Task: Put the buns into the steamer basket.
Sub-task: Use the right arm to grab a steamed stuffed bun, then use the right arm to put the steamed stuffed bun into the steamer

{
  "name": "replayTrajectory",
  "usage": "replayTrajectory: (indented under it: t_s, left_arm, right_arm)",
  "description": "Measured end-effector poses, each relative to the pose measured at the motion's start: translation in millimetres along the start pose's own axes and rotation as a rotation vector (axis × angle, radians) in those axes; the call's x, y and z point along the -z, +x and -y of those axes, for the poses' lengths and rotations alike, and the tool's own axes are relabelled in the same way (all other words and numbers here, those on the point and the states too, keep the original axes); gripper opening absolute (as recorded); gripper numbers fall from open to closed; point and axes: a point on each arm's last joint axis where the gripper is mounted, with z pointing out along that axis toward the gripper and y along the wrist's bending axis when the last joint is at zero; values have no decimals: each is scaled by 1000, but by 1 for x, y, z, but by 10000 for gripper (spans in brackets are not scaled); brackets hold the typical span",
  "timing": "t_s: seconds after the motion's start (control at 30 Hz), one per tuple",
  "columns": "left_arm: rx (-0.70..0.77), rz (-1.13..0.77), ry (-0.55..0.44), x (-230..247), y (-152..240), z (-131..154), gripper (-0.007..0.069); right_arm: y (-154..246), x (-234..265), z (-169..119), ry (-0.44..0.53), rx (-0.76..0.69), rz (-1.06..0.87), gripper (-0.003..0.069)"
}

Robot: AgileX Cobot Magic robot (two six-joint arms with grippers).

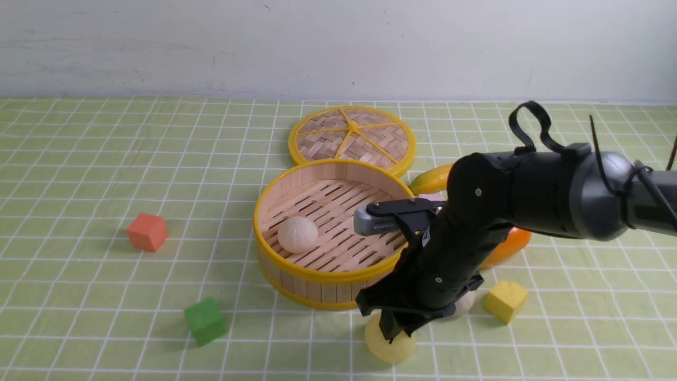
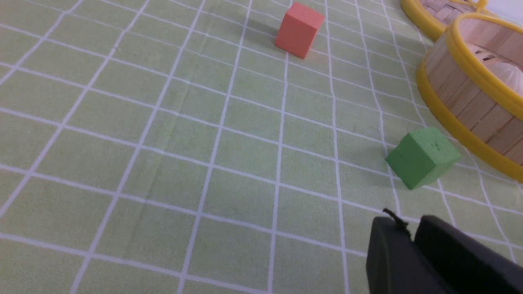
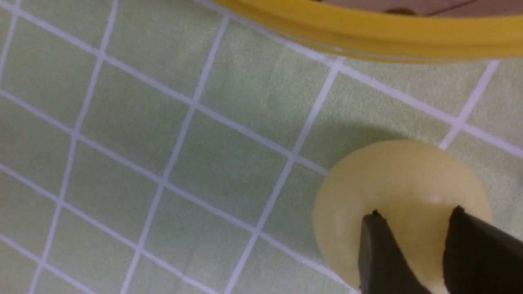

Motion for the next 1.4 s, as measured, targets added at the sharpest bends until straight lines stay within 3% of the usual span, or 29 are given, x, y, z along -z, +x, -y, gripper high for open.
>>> replayTrajectory:
  t_s: [0.2,0.57,1.4]
  left_arm:
    - [0,0,0,0,0,0,91]
    - [0,0,0,0,0,0,103]
    - [0,0,0,0,0,0,131]
  right_arm:
    - [-2,-3,0,-4,-7,-1,204]
    - [-2,-4,0,-4,-8,-1,2]
    - [4,36,-10,-16,35,4,0]
